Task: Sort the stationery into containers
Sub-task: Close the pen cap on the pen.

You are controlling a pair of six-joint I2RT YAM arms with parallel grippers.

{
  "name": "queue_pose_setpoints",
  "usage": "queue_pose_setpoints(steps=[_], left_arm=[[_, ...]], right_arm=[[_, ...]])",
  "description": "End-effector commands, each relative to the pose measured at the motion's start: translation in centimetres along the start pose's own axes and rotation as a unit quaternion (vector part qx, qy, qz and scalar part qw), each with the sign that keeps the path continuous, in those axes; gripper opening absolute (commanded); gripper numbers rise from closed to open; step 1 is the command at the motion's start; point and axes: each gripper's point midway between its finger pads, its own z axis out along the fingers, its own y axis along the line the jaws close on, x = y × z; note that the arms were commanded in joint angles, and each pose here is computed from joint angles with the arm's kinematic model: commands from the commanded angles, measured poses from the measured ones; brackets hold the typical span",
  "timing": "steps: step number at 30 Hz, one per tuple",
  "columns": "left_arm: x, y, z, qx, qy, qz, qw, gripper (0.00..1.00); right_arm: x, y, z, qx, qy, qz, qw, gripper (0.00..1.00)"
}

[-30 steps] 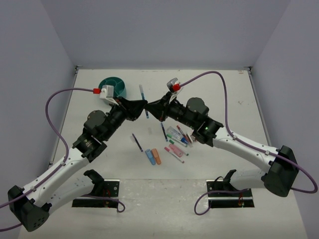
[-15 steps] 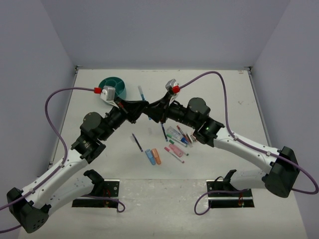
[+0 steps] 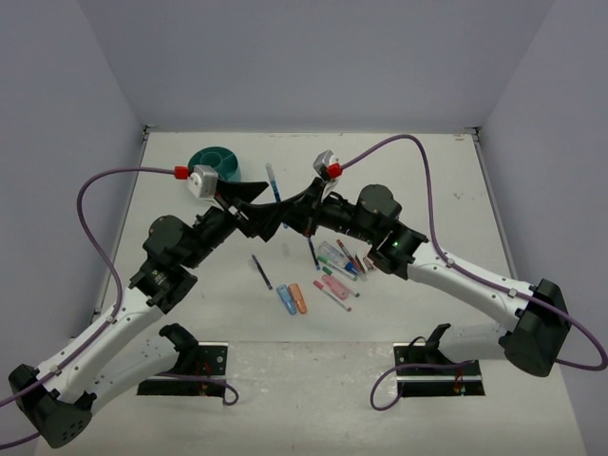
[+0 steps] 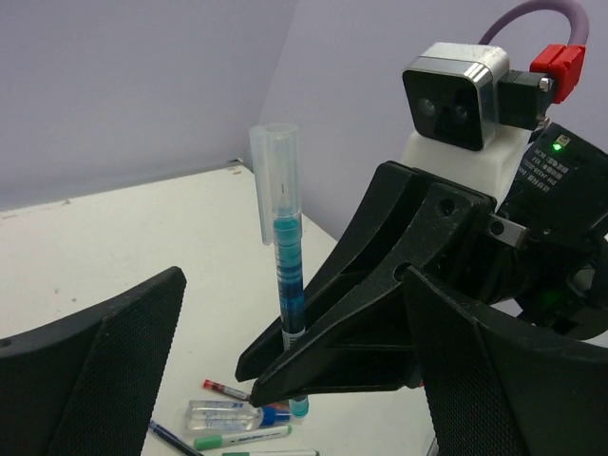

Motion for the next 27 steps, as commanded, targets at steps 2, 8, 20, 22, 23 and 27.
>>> queue_pose_setpoints(steps=[2, 8, 20, 22, 23, 27], left_arm=[[-2.3, 0.6, 0.4, -0.039, 0.000, 0.026, 0.999, 1.00], [-5.8, 1.0, 0.1, -0.094, -0.022, 0.024, 0.995, 1.00], [-8.9, -0.4, 1.8, -0.096, -0.014, 0.009, 0.995, 0.64], [-8.2, -0.2, 2.6, -0.096, 0.004, 0.004, 0.995, 0.55], [-7.9, -0.2, 2.9, -0.096, 0.012, 0.001, 0.995, 0.51], [-6.7, -0.3, 3.4, -0.089, 0.039, -0.004, 0.995, 0.45]], right_arm=[[-2.7, 0.8, -0.5, -0.007, -0.041, -0.018, 0.999, 0.00], [-2.4, 1.0, -1.0, -0.012, -0.026, -0.033, 0.999, 0.00], [-1.6, 1.2, -1.4, -0.017, -0.006, -0.037, 0.999, 0.00], [-1.7, 1.0, -1.4, -0.010, -0.005, -0.036, 0.999, 0.00], [-1.7, 0.9, -1.3, -0.007, -0.003, -0.035, 0.999, 0.00], [-1.7, 0.7, -1.2, -0.003, -0.003, -0.035, 0.999, 0.00]])
